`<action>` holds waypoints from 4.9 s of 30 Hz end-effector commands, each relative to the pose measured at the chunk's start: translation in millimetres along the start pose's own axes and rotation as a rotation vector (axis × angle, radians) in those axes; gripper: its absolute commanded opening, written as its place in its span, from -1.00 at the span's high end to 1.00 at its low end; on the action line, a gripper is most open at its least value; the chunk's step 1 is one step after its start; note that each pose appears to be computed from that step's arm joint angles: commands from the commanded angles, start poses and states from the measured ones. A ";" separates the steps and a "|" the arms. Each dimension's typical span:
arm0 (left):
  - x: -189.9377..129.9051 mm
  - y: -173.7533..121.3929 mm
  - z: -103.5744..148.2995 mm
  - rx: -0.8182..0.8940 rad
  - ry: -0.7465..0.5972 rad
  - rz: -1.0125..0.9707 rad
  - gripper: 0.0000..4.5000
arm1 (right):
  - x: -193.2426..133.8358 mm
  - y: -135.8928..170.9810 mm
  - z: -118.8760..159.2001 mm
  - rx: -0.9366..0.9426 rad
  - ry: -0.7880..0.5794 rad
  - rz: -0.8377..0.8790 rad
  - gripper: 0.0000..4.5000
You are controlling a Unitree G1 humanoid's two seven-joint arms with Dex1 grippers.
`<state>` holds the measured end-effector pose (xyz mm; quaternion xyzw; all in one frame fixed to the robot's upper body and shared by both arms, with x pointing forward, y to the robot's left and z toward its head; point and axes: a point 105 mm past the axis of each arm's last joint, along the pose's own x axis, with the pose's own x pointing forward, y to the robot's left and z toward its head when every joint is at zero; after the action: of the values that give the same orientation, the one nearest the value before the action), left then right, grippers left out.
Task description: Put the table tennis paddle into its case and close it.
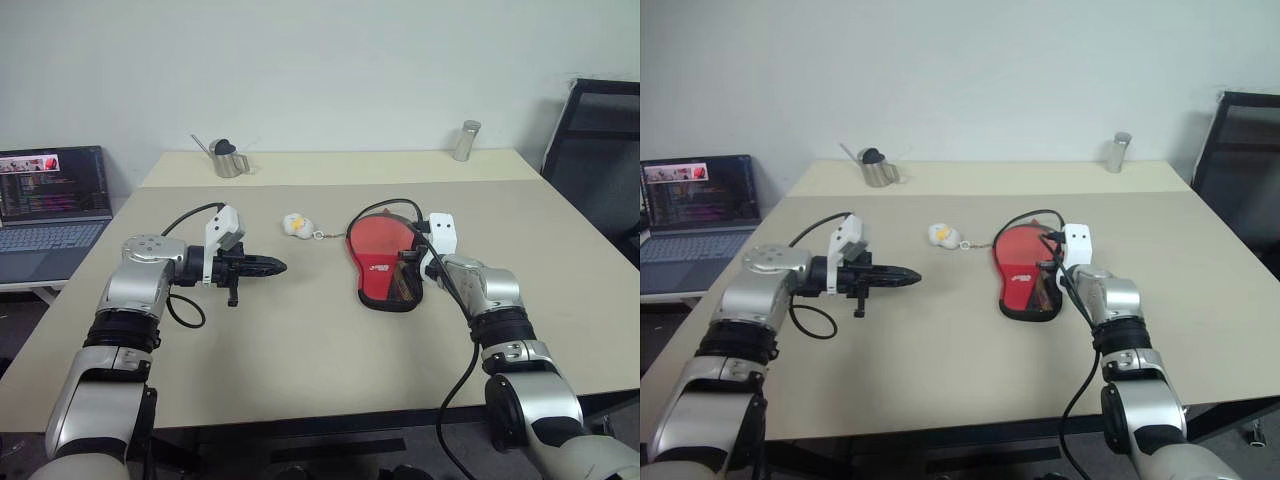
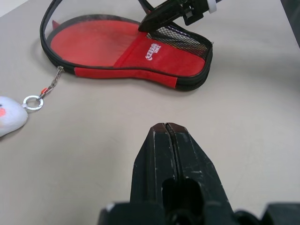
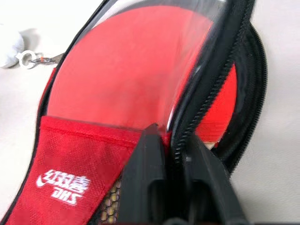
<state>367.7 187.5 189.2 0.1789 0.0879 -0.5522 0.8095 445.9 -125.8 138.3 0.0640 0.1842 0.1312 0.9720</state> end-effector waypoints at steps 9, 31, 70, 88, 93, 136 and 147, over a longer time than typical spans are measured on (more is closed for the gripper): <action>-6.0 -5.1 4.7 0.026 -0.013 0.010 1.00 | -27.3 -20.9 22.1 -0.108 -0.048 -0.009 -0.07; -2.8 -7.8 8.3 0.019 -0.027 0.002 1.00 | -18.4 -21.3 -2.4 -0.029 0.006 0.091 -0.96; -17.7 -40.4 -11.3 0.001 0.010 -0.114 1.00 | -29.3 58.0 -22.6 -0.016 0.122 0.483 0.99; -19.5 -74.4 -20.0 -0.006 0.029 -0.186 1.00 | -98.3 75.2 -65.6 0.115 0.214 0.378 0.99; -20.2 -77.0 -17.3 -0.001 0.031 -0.203 1.00 | -108.3 99.1 -75.7 0.092 0.246 0.478 0.99; -17.6 -80.3 -18.9 0.019 0.057 -0.214 1.00 | -122.2 100.5 -90.1 0.130 0.228 0.342 -0.42; -18.9 -72.4 -22.3 -0.032 0.005 -0.096 1.00 | -131.7 97.8 -23.6 -0.021 0.000 0.388 -0.99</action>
<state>291.5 189.1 145.3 0.1629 0.1405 -0.6002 0.7704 294.8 -70.4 164.7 0.0887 0.1938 0.2934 0.9319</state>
